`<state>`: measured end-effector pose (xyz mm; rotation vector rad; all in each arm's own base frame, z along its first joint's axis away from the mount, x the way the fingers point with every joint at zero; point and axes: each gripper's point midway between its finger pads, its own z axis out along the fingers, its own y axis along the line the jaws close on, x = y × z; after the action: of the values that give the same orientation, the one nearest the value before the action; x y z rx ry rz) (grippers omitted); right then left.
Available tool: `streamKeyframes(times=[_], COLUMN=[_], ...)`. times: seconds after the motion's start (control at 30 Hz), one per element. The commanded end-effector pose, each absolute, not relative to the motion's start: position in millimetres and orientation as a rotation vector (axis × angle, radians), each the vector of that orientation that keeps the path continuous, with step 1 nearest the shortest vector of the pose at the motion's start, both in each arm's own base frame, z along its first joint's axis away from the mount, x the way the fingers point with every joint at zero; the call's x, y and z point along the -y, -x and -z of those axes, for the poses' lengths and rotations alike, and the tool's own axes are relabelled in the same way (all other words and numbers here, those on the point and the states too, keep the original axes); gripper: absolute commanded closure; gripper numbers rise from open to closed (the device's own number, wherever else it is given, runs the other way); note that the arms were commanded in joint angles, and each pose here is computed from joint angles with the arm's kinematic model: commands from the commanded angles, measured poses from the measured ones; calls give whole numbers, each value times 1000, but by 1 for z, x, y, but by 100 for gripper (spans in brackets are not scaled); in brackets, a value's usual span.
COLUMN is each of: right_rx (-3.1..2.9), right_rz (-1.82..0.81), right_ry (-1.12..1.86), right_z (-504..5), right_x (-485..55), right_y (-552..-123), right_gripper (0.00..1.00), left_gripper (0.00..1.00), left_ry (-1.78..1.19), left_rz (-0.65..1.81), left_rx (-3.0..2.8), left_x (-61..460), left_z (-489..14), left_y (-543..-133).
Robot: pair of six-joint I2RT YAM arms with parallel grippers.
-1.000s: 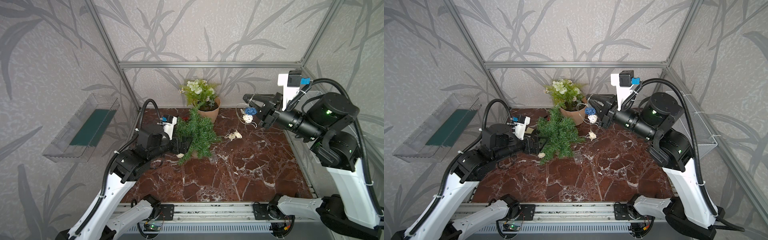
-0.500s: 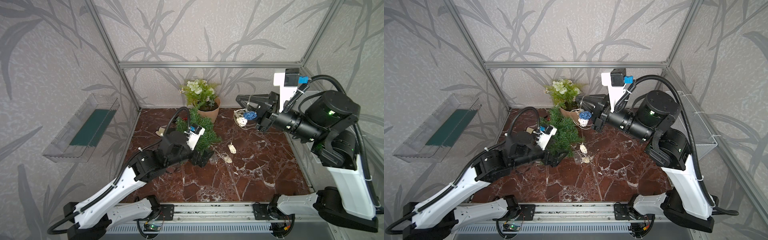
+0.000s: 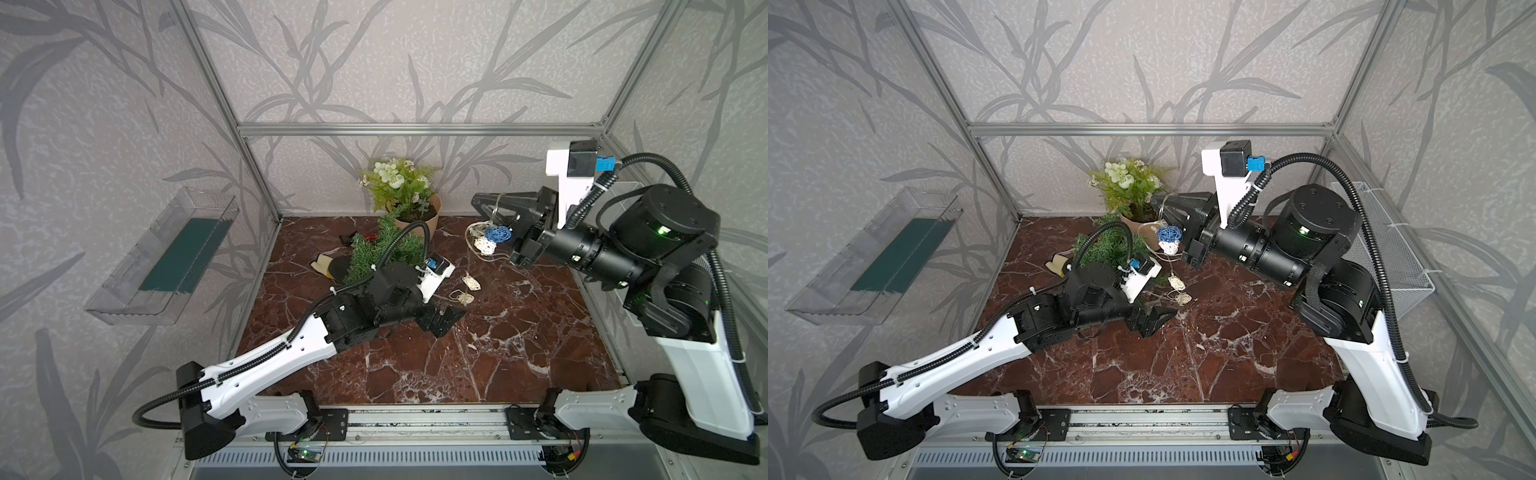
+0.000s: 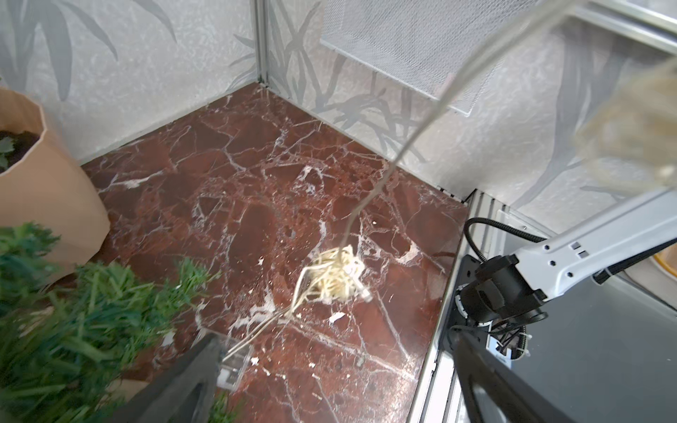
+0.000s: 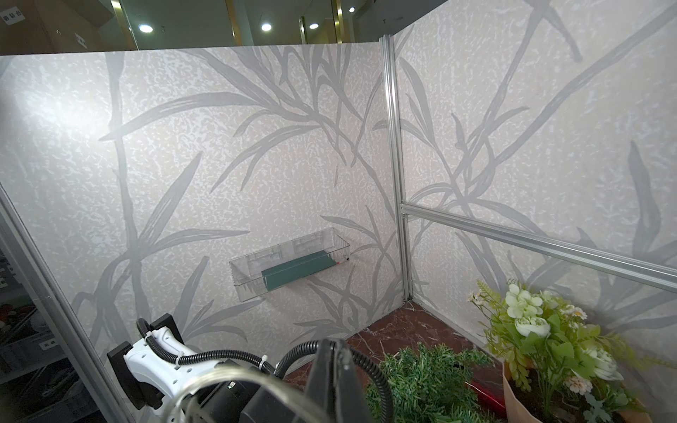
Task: Remove string lights from the small christmas tree
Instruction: Remove the light string from the Christmas tree.
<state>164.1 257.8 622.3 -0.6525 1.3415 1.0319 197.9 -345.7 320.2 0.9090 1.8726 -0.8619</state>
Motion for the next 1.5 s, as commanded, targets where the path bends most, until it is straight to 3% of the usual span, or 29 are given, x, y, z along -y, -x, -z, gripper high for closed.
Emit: streamKeyframes(times=[0.0, 0.27, 0.33, 0.4, 0.6, 0.67, 1.07, 1.33, 1.47], right_rx=[-1284, -1281, -1273, -1261, -1264, -1274, -1460, -1549, -1612], right_rz=[-1030, -1046, -1043, -1040, -1016, -996, -874, -896, -900], right_ry=[629, 604, 595, 587, 570, 562, 554, 605, 648], right_z=[-635, -629, -629, -631, -624, -618, -548, -504, -484], right_x=[-246, -242, -239, -235, -226, -222, -222, -250, -263], right_y=[-157, -155, -154, -152, -151, -152, -172, -184, -187], right_gripper=[100, 100, 100, 100, 100, 100, 99, 48, 36], left_gripper=[1, 1, 7, 22, 84, 100, 100, 100, 100], left_ry=[-900, -891, -893, -891, -865, -850, -571, -400, -314], left_rz=[994, 1105, 1168, 1206, 1194, 1157, 738, 537, 528], left_rx=[-1721, -1640, -1630, -1635, -1683, -1712, -1828, -1823, -1807], left_x=[361, 387, 394, 398, 394, 387, 273, 190, 162], left_z=[-355, -353, -355, -354, -346, -347, -403, -438, -451], left_y=[-192, -195, -191, -189, -191, -193, -206, -198, -191])
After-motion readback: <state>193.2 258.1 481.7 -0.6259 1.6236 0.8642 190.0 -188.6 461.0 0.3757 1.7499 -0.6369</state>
